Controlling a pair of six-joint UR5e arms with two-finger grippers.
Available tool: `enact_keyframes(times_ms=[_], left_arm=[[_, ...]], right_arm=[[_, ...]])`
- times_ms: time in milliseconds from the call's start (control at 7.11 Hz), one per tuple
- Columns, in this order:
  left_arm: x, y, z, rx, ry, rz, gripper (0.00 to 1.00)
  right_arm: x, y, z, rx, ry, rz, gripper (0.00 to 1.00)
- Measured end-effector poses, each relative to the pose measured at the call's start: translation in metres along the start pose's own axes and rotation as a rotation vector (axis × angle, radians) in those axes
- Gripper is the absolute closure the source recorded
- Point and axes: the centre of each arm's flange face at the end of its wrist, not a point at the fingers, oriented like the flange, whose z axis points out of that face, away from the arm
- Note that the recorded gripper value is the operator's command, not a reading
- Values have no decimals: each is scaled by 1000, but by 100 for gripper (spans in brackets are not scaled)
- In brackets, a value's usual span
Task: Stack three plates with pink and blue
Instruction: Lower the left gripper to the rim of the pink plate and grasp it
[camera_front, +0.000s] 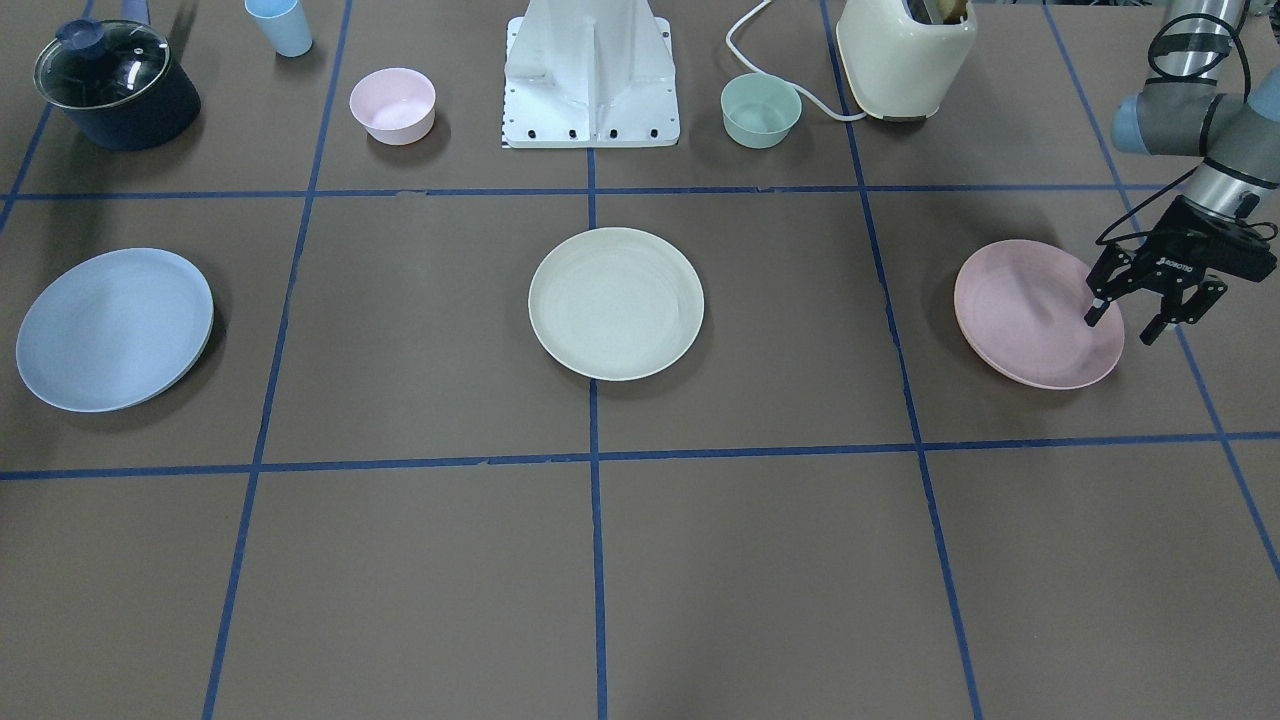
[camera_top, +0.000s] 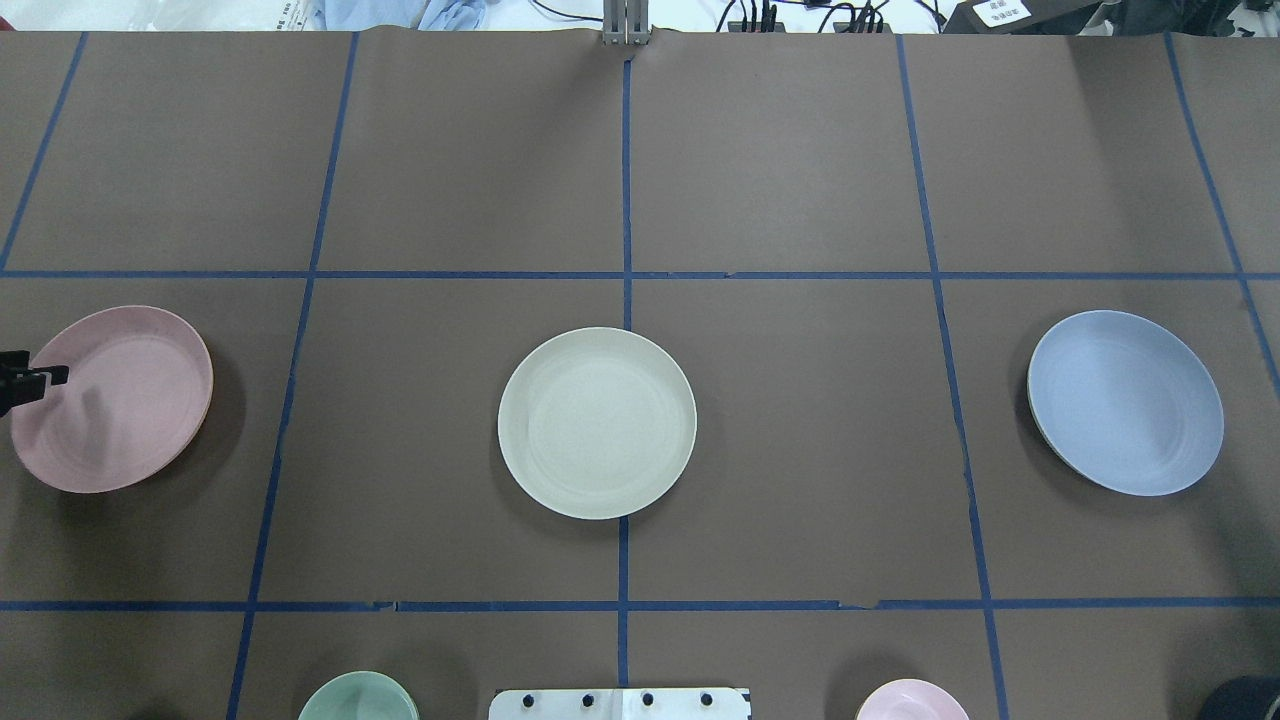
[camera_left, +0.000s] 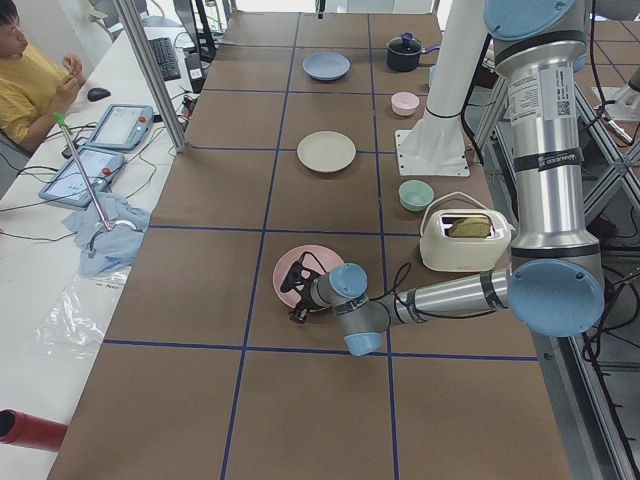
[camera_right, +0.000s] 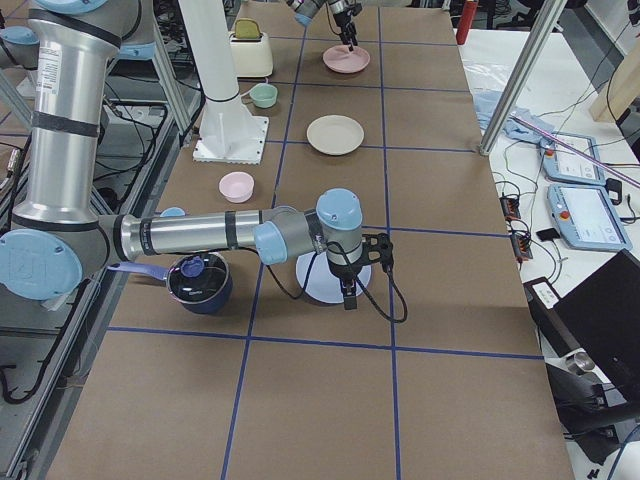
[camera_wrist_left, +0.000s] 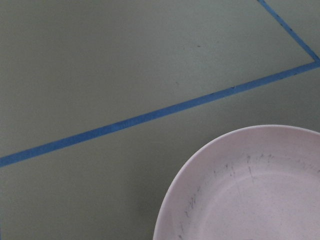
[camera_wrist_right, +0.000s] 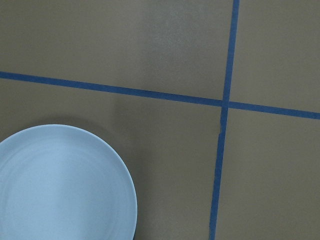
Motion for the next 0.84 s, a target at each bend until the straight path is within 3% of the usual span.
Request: enact_keyframes(times_ms=[563, 844], left_arm=[[7, -6, -1, 9, 15, 12, 100], [42, -32, -6, -12, 101, 28, 100]], right_arm=[[0, 0, 0, 0, 0, 0, 0], [0, 0, 0, 0, 0, -1, 0]])
